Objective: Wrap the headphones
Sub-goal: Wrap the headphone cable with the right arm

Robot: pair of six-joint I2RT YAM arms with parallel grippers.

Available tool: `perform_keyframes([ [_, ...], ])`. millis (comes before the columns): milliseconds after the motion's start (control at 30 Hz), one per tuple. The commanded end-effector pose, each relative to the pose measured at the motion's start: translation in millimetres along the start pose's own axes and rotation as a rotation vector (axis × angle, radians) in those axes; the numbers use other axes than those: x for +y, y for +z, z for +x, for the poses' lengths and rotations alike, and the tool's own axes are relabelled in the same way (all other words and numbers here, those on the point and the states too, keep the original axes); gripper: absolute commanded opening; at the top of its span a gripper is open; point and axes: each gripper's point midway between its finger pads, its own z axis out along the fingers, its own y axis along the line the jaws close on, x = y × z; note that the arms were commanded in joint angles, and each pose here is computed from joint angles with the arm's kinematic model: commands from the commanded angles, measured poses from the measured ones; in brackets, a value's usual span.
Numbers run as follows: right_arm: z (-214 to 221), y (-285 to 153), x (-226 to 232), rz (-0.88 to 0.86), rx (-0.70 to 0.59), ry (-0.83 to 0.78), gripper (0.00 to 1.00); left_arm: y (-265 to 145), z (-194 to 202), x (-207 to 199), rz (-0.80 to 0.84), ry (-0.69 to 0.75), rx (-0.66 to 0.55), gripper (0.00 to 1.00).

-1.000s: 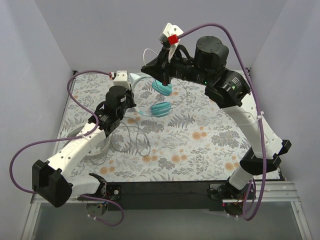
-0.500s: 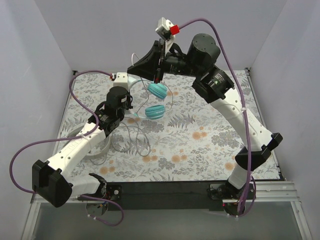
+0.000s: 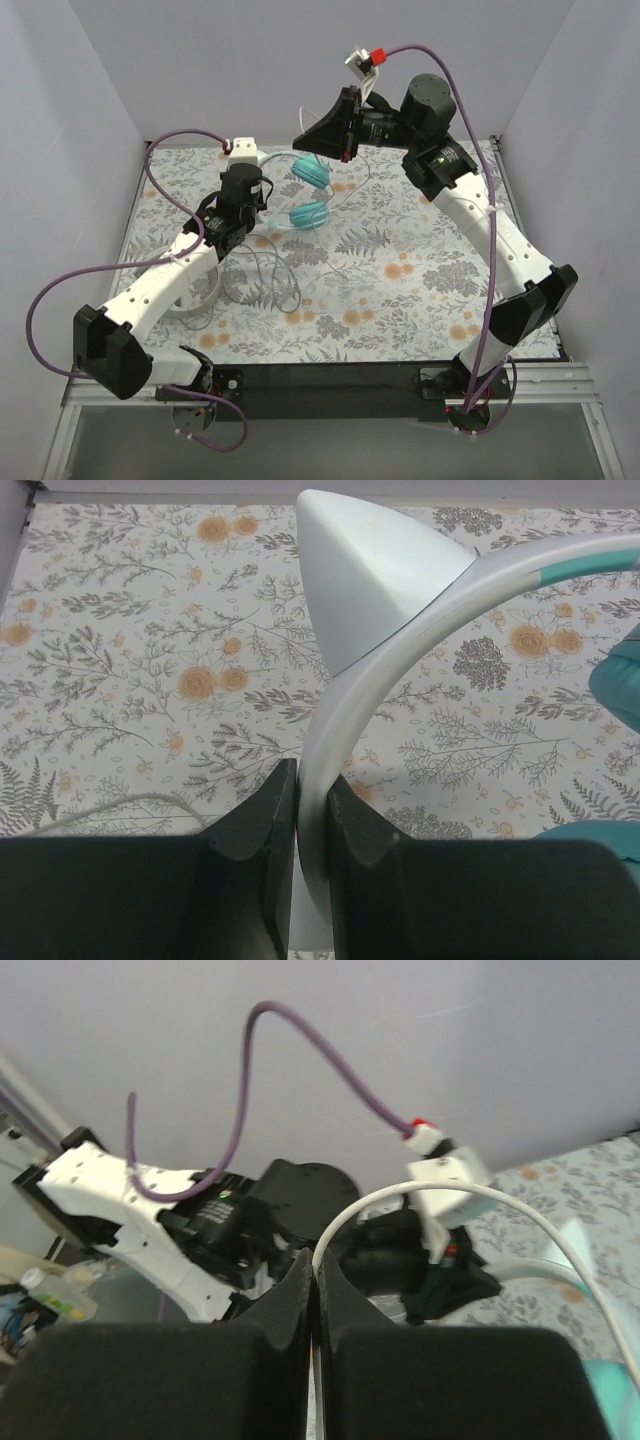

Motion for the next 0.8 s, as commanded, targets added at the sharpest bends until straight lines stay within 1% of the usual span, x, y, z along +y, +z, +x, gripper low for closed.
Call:
perform_keyframes([
  [0, 12, 12, 47, -0.164, 0.021, -0.024, 0.01, 2, -23, -5, -0.023, -0.127, -0.026, 0.0],
  [67, 26, 15, 44, -0.158, 0.053, -0.005, 0.01, 2, -24, -16, 0.026, -0.166, -0.013, 0.0],
  [133, 32, 13, 29, -0.095, 0.062, 0.013, 0.01, -2, -26, -24, 0.075, -0.189, -0.008, 0.0],
  [233, 29, 10, -3, 0.008, 0.045, 0.029, 0.01, -9, -27, -33, 0.139, -0.227, -0.009, 0.0],
  [267, 21, 7, -12, 0.045, 0.034, 0.034, 0.01, -12, -26, -33, 0.151, -0.231, -0.012, 0.0],
  [300, 27, 10, -25, 0.058, 0.05, 0.045, 0.01, -13, -26, -33, 0.157, -0.23, -0.02, 0.0],
  [367, 27, 11, -31, 0.057, 0.064, 0.06, 0.01, -13, -26, -29, 0.147, -0.223, -0.029, 0.0],
  [400, 25, 12, -22, 0.004, 0.077, 0.051, 0.01, -12, -25, -26, 0.127, -0.216, -0.029, 0.0],
  [467, 34, 17, -9, -0.065, 0.111, 0.063, 0.01, -8, -23, -16, 0.066, -0.216, -0.023, 0.0],
  [533, 46, 12, 5, -0.077, 0.129, 0.03, 0.01, 0, -26, -10, 0.041, -0.236, -0.011, 0.0],
  [567, 59, 12, 7, -0.05, 0.142, 0.032, 0.01, 2, -28, -8, 0.035, -0.248, -0.01, 0.0],
  [600, 79, -1, 13, -0.011, 0.166, 0.046, 0.01, 6, -35, -8, 0.035, -0.271, -0.011, 0.0],
  [633, 100, -10, 7, 0.039, 0.189, 0.043, 0.05, 9, -38, 1, 0.015, -0.28, -0.008, 0.0],
  [667, 111, -20, -12, 0.173, 0.182, 0.041, 0.1, 10, -44, 3, 0.012, -0.286, -0.016, 0.0],
  [700, 110, -40, -6, 0.242, 0.162, 0.007, 0.19, 9, -55, 7, 0.005, -0.282, -0.033, 0.0],
  [733, 152, -58, -27, 0.342, 0.222, 0.04, 0.25, 8, -60, 11, -0.005, -0.277, -0.037, 0.0],
  [767, 158, -76, -48, 0.476, 0.217, 0.02, 0.35, 7, -64, 13, -0.011, -0.272, -0.043, 0.0],
])
